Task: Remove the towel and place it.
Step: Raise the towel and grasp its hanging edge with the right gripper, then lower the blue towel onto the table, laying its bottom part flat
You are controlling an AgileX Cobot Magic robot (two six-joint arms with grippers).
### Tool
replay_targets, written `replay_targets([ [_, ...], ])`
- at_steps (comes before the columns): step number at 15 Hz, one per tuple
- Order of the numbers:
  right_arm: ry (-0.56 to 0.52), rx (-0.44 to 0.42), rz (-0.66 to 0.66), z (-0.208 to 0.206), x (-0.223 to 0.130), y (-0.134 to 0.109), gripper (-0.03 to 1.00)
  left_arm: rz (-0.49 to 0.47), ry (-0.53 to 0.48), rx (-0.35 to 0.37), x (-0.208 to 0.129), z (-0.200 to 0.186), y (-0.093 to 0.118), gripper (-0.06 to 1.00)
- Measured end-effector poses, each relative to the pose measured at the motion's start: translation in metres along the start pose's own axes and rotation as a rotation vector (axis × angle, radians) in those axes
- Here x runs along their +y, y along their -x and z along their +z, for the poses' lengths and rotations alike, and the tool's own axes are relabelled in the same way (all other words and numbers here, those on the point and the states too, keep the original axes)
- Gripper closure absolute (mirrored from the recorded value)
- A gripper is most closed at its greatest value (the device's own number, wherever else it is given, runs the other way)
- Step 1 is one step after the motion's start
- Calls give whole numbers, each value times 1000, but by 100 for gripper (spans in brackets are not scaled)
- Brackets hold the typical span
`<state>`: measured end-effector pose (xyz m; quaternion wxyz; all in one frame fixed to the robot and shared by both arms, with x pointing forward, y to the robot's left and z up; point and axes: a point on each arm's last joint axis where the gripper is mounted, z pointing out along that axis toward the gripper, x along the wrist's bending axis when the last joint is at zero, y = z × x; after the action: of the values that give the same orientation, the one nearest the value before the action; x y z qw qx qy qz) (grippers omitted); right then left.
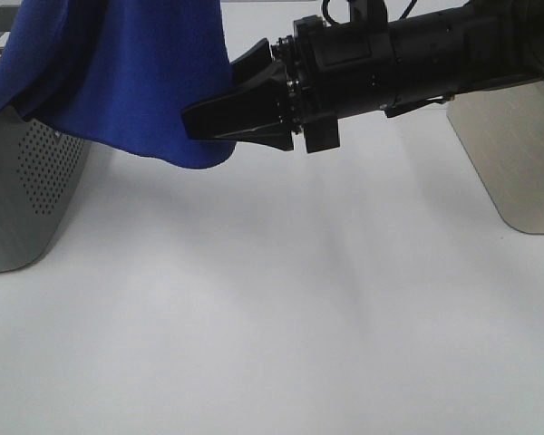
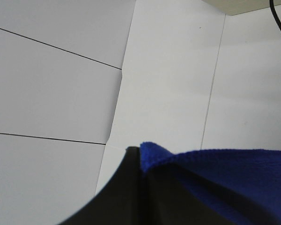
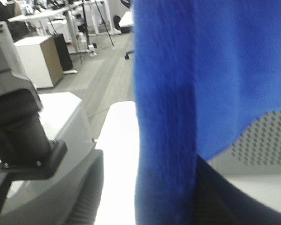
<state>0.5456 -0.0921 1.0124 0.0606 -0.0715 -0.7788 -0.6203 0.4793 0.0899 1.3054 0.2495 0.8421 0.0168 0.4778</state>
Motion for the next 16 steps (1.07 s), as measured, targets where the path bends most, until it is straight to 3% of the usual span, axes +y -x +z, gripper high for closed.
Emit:
replay_targets([
  [4, -26, -41, 11, 0, -3, 4, 70, 0, 0, 0, 0, 0, 0, 94],
  [5, -28, -48, 35, 0, -3, 5, 90, 0, 0, 0, 0, 0, 0, 94],
  [6, -29, -51, 52, 0, -4, 5, 95, 0, 0, 0, 0, 0, 0, 94],
  [9, -25, -77, 118, 0, -4, 7, 95, 0, 0, 0, 0, 0, 0, 94],
  [12, -38, -205, 311, -3, -3, 16, 95, -3, 4, -5, 0, 0, 0, 94],
  [16, -92, -220, 233, -12, 11, 4, 95, -11, 18, -15, 2, 0, 1, 94],
])
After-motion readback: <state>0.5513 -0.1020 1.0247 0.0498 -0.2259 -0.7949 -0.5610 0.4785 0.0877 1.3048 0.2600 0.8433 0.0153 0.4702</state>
